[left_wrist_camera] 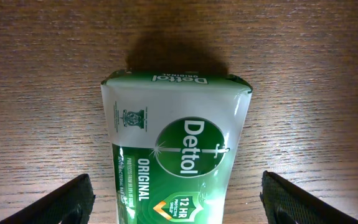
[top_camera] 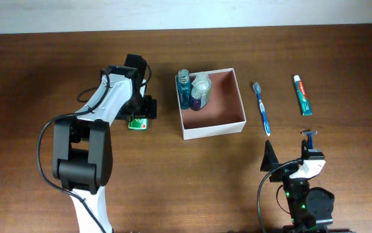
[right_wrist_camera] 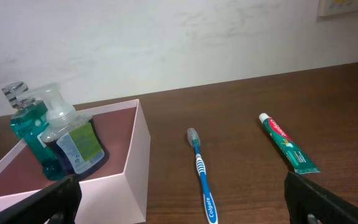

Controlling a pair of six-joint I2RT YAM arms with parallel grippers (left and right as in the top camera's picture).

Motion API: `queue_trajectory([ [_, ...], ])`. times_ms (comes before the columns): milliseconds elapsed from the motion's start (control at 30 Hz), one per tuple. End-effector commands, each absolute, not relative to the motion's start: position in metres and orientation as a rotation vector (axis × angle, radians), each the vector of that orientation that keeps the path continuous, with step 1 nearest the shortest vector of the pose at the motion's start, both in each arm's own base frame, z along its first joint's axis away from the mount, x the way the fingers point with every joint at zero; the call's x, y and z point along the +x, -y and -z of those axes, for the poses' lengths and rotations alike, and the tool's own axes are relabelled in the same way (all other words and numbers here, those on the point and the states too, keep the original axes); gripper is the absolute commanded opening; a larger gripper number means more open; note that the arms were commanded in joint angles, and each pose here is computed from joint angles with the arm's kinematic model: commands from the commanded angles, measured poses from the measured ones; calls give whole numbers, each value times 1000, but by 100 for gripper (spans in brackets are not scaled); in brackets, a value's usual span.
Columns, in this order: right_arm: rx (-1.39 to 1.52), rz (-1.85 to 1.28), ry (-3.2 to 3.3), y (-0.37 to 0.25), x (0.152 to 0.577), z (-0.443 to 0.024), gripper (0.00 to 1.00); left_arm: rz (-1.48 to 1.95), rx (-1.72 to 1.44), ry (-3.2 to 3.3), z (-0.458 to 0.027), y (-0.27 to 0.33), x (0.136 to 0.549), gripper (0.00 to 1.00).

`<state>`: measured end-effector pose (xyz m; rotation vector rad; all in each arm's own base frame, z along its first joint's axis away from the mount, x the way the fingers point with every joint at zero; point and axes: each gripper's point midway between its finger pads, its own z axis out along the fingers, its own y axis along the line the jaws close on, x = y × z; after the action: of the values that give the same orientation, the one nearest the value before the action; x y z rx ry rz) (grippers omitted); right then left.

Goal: Pack container
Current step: 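Lower the left gripper and close it on the Dettol soap bar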

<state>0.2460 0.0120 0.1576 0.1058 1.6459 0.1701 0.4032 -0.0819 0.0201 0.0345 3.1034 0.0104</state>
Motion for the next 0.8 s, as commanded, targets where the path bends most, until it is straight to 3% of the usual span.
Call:
queue_trajectory([
  [0, 97, -173, -1649, -14, 246, -156, 98, 3, 9, -3121, -13, 81, 401, 87],
  [567, 97, -173, -1649, -14, 246, -156, 98, -8, 10, -3156, 9, 80, 398, 85],
  [633, 97, -173, -1649, -14, 246, -156, 98, -8, 10, -3157, 9, 80, 397, 72],
  [767, 97, -173, -1649, -14, 246, -156, 98, -9, 10, -3157, 9, 80, 398, 35],
])
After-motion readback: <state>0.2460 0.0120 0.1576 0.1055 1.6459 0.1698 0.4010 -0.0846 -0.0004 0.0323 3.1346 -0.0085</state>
